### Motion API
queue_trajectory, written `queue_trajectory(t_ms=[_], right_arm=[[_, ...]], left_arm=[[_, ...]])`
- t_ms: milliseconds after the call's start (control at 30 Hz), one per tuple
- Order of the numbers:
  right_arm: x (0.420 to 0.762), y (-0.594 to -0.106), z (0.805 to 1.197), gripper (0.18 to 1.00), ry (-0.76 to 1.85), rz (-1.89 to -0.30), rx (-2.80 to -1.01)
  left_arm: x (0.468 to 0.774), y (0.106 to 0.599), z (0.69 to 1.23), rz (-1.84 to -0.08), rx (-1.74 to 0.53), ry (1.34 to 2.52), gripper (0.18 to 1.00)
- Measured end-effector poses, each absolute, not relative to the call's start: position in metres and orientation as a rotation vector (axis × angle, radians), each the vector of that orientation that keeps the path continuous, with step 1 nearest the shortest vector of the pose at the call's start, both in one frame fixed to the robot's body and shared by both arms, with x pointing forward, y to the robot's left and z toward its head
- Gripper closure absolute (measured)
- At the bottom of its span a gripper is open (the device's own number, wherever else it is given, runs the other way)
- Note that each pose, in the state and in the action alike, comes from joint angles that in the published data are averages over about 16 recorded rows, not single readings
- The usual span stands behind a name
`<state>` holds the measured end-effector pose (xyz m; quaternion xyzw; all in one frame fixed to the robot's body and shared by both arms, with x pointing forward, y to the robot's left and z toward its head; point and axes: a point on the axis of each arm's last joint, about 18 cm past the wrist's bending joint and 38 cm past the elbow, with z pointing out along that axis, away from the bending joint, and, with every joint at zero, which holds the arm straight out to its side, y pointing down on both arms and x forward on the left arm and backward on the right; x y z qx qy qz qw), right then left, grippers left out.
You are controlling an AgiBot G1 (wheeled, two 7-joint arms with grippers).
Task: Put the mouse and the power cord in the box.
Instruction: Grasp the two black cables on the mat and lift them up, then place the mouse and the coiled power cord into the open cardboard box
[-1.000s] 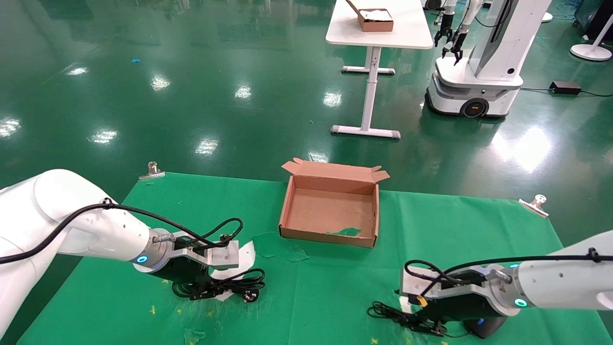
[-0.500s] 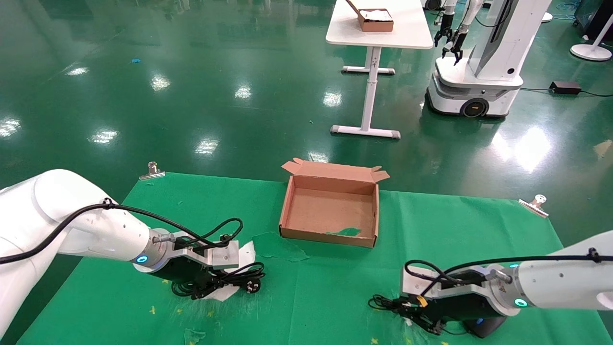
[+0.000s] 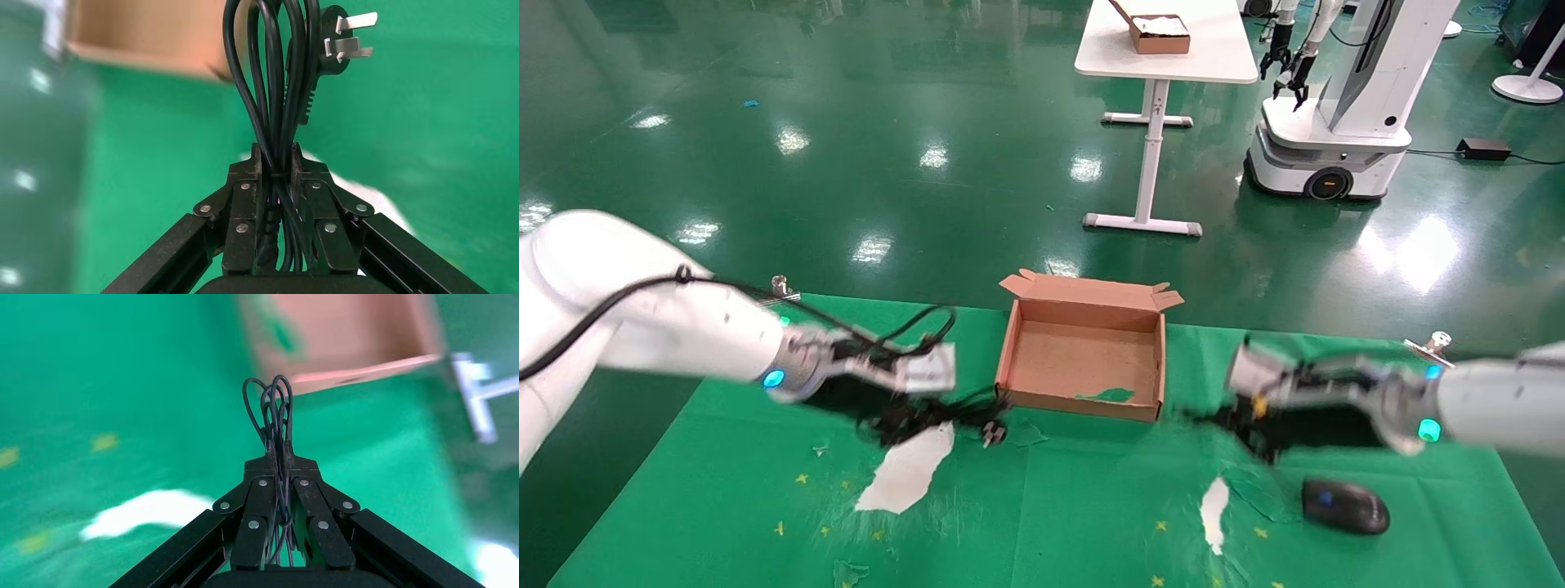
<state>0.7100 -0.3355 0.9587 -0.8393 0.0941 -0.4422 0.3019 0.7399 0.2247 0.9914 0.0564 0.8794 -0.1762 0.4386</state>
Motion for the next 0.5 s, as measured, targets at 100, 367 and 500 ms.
queue_trajectory(t_ms=[100,367,500], right_arm=[[0.713,-0.346,0.984,0.978,0.287,-1.236,-2.165],[0.711,-0.378,1.031,0.983,0.364,-1.354,-2.054],[0.706,-0.394,1.043,0.983,0.393,-1.381,-2.026]], left_arm=[[0.743,0.205,1.008,-0.445,0.226,2.095,0.919],[0.746,0.148,1.028,-0.456,0.43,1.871,0.92],[0.743,0.126,1.028,-0.463,0.5,1.804,0.92]])
